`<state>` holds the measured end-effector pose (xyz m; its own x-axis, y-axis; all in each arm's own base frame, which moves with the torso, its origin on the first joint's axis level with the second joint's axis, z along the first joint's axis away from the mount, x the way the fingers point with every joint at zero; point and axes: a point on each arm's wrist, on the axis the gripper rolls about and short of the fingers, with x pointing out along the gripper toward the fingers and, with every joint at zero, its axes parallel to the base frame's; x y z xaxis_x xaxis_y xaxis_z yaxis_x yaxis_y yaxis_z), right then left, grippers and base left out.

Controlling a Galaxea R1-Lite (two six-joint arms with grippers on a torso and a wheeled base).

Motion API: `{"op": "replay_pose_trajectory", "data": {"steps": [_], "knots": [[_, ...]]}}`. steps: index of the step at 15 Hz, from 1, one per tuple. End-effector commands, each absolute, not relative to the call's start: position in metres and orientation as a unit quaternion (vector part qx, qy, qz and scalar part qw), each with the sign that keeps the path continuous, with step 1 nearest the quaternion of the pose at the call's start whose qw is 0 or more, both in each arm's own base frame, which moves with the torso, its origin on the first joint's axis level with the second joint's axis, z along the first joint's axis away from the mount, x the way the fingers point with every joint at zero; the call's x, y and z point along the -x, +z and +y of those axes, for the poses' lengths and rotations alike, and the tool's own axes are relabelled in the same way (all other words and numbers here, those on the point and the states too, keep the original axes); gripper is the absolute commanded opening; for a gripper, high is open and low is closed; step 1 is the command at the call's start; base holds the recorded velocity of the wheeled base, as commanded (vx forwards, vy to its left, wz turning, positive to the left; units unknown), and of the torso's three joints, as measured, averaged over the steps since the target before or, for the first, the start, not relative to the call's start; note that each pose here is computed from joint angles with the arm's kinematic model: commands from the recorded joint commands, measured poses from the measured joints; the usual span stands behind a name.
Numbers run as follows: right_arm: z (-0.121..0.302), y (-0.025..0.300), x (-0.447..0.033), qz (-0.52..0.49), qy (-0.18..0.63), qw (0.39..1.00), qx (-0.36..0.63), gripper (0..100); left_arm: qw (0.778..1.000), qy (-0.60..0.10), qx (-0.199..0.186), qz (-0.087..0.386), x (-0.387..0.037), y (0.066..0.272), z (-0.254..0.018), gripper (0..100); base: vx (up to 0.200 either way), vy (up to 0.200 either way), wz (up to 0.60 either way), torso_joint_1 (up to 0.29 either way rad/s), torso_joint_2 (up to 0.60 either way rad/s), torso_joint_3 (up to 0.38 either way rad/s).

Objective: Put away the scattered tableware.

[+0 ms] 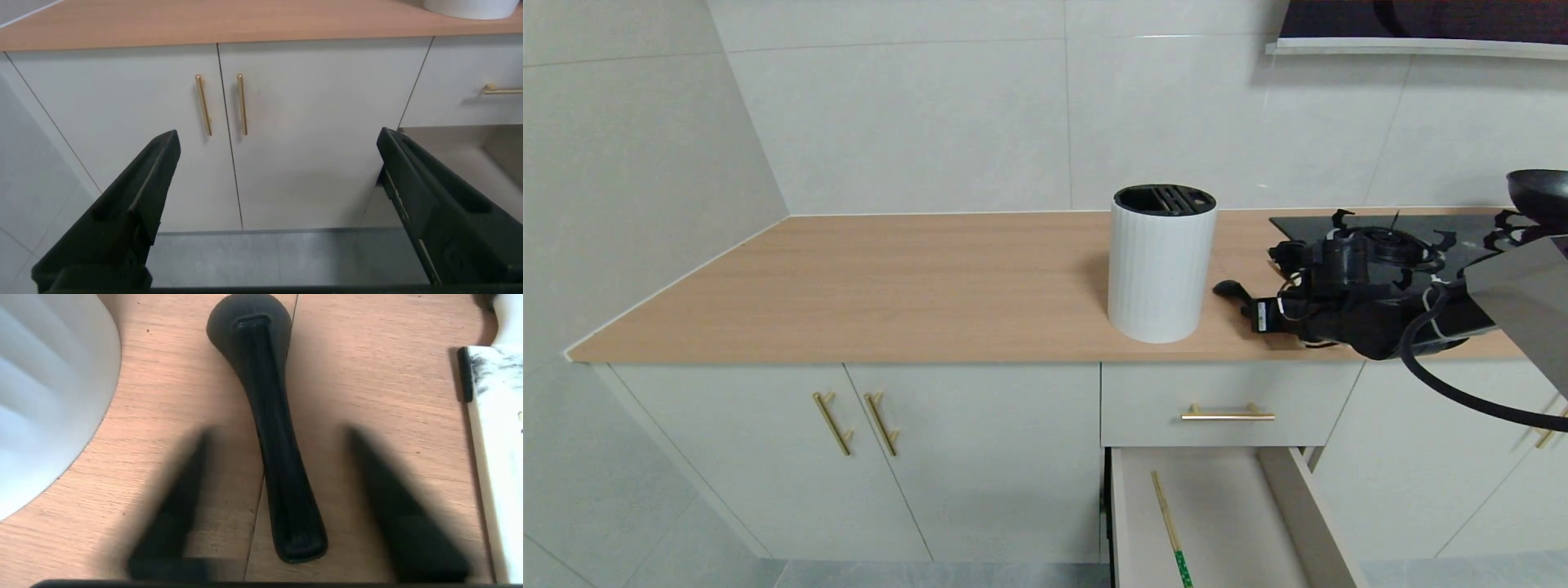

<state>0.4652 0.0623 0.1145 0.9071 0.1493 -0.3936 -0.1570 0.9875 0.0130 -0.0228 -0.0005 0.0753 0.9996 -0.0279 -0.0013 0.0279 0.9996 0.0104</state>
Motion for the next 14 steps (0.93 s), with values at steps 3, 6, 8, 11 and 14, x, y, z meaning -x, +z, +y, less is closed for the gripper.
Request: {"op": "replay_pose_trajectory", "data": {"steps": [3, 6, 8, 11, 14], "knots": [[0.063, 0.116, -0.465, 0.199, 0.079, 0.977, 0.009, 0, 1.0, -0.014, -0.005, 0.001, 0.023, 0.075, -0.001, 100, 0.0, 0.0, 0.0, 0.0, 0.0, 0.0], [0.062, 0.124, -0.462, 0.192, 0.077, 0.978, 0.009, 0, 1.0, -0.014, -0.005, 0.001, 0.023, 0.075, -0.001, 100, 0.0, 0.0, 0.0, 0.0, 0.0, 0.0], [0.061, 0.136, -0.452, 0.189, 0.077, 0.979, 0.003, 0, 1.0, -0.014, -0.005, 0.001, 0.023, 0.075, -0.001, 100, 0.0, 0.0, 0.0, 0.0, 0.0, 0.0], [0.062, 0.17, -0.42, 0.171, 0.082, 0.982, 0.002, 0, 1.0, -0.014, -0.005, 0.001, 0.023, 0.075, -0.001, 100, 0.0, 0.0, 0.0, 0.0, 0.0, 0.0], [0.067, 0.194, -0.386, 0.159, 0.073, 0.985, -0.009, 0, 1.0, -0.014, -0.005, 0.001, 0.023, 0.075, -0.001, 100, 0.0, 0.0, 0.0, 0.0, 0.0, 0.0]]}}
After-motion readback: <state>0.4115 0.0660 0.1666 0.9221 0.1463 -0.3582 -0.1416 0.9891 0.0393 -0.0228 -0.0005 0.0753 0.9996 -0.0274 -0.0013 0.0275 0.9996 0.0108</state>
